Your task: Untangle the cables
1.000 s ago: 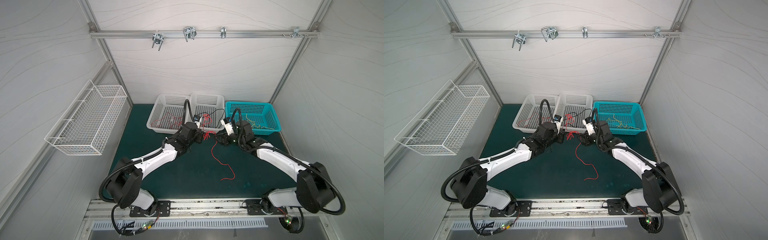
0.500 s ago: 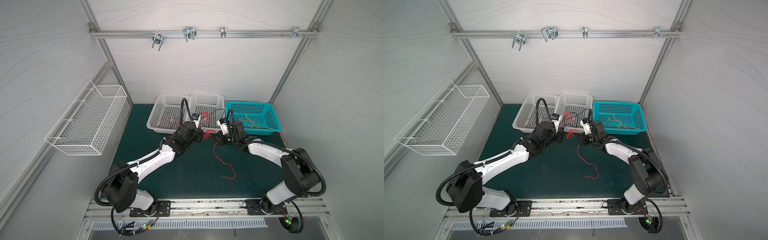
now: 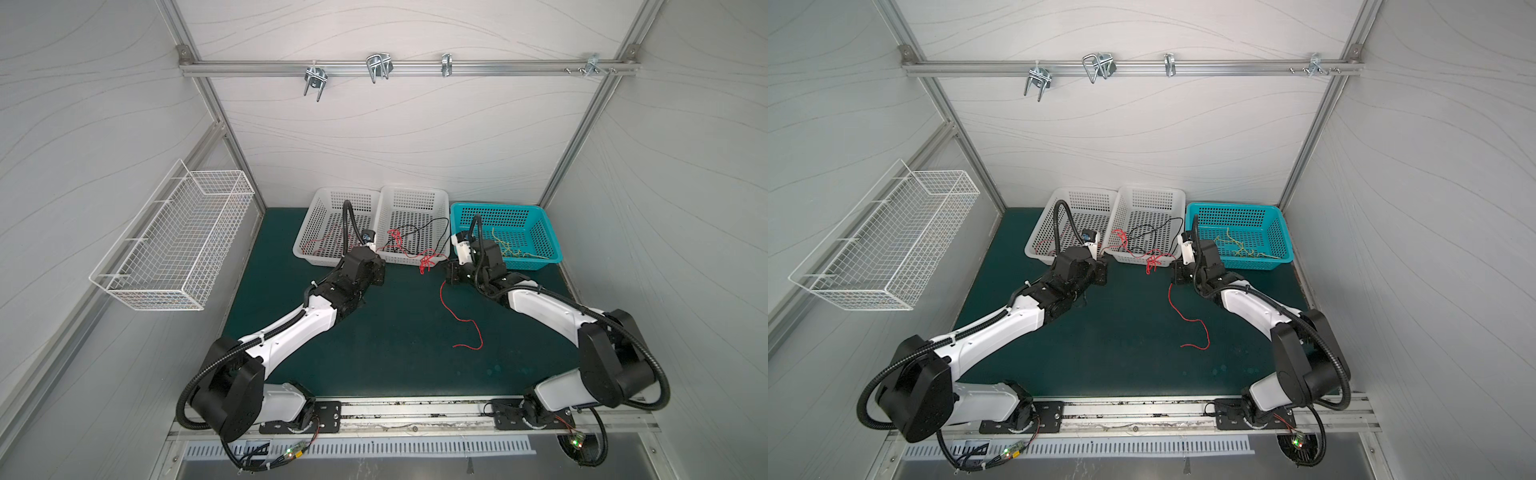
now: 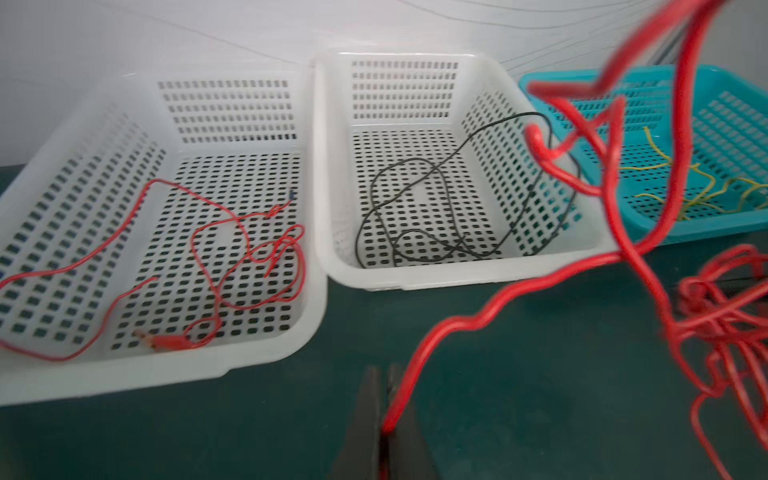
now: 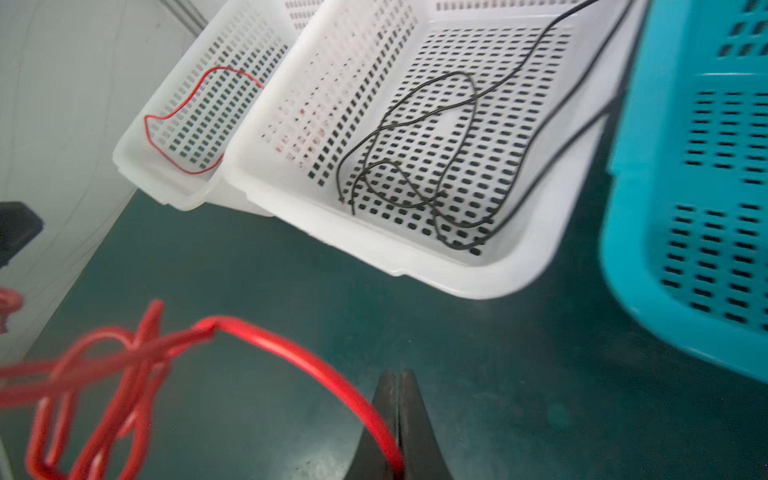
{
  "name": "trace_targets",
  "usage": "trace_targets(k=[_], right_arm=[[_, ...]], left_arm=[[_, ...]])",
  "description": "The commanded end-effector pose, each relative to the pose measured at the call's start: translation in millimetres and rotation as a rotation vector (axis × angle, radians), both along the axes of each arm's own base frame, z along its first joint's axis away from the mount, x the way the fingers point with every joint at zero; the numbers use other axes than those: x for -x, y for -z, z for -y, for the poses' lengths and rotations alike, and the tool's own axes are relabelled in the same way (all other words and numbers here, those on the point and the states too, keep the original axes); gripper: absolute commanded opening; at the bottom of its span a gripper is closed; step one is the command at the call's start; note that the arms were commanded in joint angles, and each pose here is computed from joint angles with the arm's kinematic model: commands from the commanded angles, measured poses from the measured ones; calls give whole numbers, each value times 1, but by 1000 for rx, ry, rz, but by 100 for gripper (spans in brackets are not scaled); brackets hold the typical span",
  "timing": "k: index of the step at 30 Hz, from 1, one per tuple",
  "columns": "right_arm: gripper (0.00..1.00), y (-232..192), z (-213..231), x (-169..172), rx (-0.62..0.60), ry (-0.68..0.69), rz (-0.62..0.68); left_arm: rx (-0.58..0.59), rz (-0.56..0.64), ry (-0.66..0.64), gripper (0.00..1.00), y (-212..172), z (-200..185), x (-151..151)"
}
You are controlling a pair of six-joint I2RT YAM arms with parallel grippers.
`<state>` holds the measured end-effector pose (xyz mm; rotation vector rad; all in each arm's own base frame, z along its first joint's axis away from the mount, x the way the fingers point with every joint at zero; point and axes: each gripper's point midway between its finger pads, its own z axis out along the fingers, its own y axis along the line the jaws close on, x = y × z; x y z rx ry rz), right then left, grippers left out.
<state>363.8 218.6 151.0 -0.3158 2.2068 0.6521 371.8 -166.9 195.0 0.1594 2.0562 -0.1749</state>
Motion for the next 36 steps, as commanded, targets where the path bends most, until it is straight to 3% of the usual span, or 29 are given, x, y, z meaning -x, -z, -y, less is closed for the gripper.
trace_targets(k=[1,14,19,23,30,36], right_arm=[[0,15,45,-2,73,162,-47],[0,26,127,0,324,468,-87],[0,26,149,5,366,539,-109],[0,22,147,6,341,526,-97],[0,12,106,7,159,361,-40],[0,3,85,12,109,273,3]], left_arm=[[23,54,-141,0,-20,-34,-2],[0,66,-349,0,-28,-93,9],[-5,69,-387,0,-31,-106,14],[6,73,-378,0,-33,-106,16],[89,79,-255,0,-34,-81,16],[108,120,-236,0,-52,-77,11]])
